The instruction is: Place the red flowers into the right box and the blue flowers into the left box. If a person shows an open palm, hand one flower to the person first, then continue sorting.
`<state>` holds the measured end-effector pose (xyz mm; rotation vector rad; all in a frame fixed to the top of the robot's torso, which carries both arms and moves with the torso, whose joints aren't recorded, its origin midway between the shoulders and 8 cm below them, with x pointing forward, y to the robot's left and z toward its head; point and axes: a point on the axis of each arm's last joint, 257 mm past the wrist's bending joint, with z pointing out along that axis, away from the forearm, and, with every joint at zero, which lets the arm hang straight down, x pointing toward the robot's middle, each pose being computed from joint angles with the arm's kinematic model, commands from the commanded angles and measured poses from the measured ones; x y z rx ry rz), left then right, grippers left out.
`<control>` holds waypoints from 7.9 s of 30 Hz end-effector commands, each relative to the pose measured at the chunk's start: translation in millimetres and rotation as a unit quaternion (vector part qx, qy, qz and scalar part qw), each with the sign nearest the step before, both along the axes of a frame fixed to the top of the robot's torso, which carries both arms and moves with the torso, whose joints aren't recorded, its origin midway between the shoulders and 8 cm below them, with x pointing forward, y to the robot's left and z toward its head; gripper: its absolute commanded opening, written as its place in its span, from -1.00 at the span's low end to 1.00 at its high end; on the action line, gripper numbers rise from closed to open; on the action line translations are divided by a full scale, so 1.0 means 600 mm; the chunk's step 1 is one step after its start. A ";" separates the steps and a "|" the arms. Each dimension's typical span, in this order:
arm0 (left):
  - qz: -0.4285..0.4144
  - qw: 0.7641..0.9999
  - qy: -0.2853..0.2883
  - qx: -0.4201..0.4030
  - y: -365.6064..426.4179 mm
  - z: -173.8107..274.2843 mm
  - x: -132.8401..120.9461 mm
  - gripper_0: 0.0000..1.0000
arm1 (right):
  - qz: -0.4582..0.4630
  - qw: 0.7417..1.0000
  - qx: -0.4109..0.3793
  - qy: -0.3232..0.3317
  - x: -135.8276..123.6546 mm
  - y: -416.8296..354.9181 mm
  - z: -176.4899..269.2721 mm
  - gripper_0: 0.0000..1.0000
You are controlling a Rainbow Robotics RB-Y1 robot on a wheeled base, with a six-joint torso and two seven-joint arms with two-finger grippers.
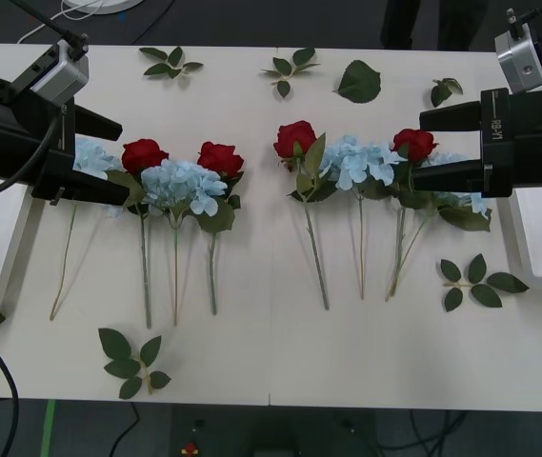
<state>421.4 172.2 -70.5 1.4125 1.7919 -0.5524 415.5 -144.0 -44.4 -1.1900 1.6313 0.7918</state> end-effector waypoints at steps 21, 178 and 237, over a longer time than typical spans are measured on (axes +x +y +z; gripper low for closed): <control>0.148 0.973 0.152 0.088 0.052 0.066 -0.018 1.00 | -0.099 0.994 0.014 0.042 0.032 -0.023 -0.032 1.00; 0.580 0.800 0.132 0.079 0.748 -0.032 0.137 -1.00 | 0.002 0.988 0.142 0.054 -0.018 0.161 0.099 -1.00; 0.348 0.929 -0.065 -0.109 0.392 0.188 0.282 1.00 | 0.073 0.966 0.226 0.103 -0.065 0.329 0.094 -1.00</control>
